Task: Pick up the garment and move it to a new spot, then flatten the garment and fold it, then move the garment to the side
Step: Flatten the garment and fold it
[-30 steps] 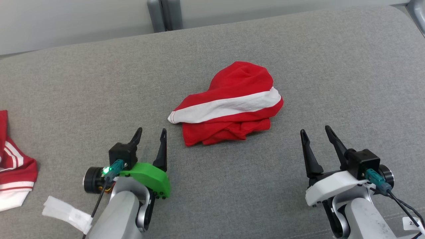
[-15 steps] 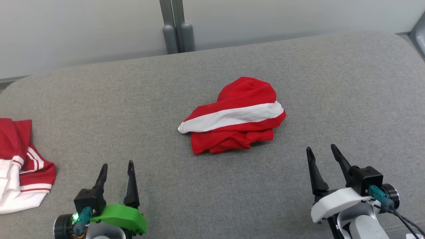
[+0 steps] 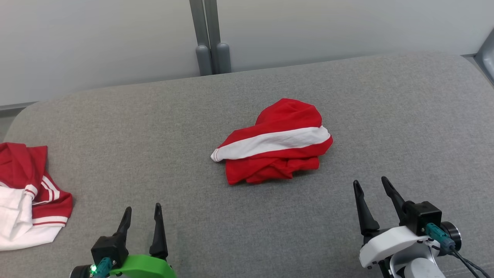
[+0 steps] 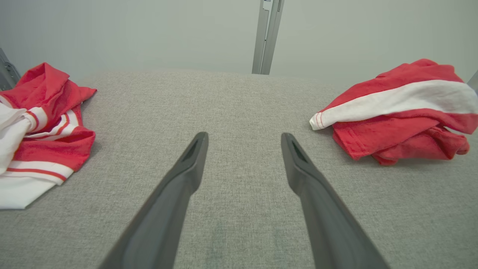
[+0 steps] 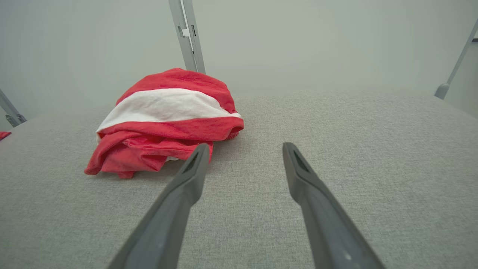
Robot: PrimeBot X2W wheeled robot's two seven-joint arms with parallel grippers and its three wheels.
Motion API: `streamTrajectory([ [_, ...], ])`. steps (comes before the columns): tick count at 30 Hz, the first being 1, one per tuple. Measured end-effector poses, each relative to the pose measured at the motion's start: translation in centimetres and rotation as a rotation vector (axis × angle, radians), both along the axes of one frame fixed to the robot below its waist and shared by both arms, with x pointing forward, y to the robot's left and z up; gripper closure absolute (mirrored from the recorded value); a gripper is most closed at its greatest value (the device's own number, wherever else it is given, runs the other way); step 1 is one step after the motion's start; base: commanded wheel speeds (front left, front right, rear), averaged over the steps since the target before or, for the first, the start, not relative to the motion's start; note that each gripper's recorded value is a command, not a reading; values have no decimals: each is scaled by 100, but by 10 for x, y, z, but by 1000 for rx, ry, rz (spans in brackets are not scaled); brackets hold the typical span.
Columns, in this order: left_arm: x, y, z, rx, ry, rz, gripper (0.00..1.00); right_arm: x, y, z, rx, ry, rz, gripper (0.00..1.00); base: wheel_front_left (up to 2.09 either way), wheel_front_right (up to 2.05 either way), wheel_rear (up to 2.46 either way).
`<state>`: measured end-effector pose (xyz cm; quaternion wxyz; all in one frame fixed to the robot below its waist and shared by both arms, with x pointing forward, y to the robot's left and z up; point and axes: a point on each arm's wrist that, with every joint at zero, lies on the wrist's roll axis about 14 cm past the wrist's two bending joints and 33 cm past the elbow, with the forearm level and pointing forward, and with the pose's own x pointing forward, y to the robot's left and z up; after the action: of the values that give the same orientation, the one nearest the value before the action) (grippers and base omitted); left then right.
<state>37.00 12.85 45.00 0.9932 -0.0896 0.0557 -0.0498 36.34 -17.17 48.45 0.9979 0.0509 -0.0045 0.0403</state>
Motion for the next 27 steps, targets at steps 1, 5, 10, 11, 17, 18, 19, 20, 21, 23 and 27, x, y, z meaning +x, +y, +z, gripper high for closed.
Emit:
streamTrajectory([
  [1, 0, -2, -1, 0, 3, -5, 0, 0, 0, -1, 1, 2, 1, 0, 0, 0, 0],
  [5, 3, -8, -5, -16, 17, -19, 0, 1, 2, -4, 4, 12, 5, 0, 0, 0, 0],
  [10, 18, -28, -1, -30, 7, -77, 0, 9, 3, -8, 3, 25, 8, 0, 0, 0, 0],
  [11, 22, -32, -1, -45, 9, -81, 0, 11, 2, -8, 2, 25, 7, 0, 0, 0, 0],
  [17, 53, -52, 1, -84, 4, -120, 0, 25, -1, -10, 0, 27, 0, 0, 0, 0, 0],
  [18, 59, -56, 1, -88, 3, -130, 0, 28, -2, -10, -1, 26, -1, 0, 0, 0, 0],
  [19, 65, -60, 0, -95, 6, -137, 0, 31, -2, -10, -1, 27, -2, 0, 0, 0, 0],
  [20, 70, -63, -2, -100, 11, -142, 0, 34, -3, -11, -2, 27, -3, 0, 0, 0, 0],
  [21, 76, -66, -4, -104, 17, -149, 0, 36, -3, -12, -2, 29, -2, 0, 0, 0, 0],
  [23, 85, -71, -10, -116, 32, -156, 0, 40, -5, -14, 1, 36, -8, 0, 0, 0, 0],
  [27, 100, -87, -25, -134, 72, -195, 0, 44, -13, -18, -1, 44, -28, 0, 0, 0, 0],
])
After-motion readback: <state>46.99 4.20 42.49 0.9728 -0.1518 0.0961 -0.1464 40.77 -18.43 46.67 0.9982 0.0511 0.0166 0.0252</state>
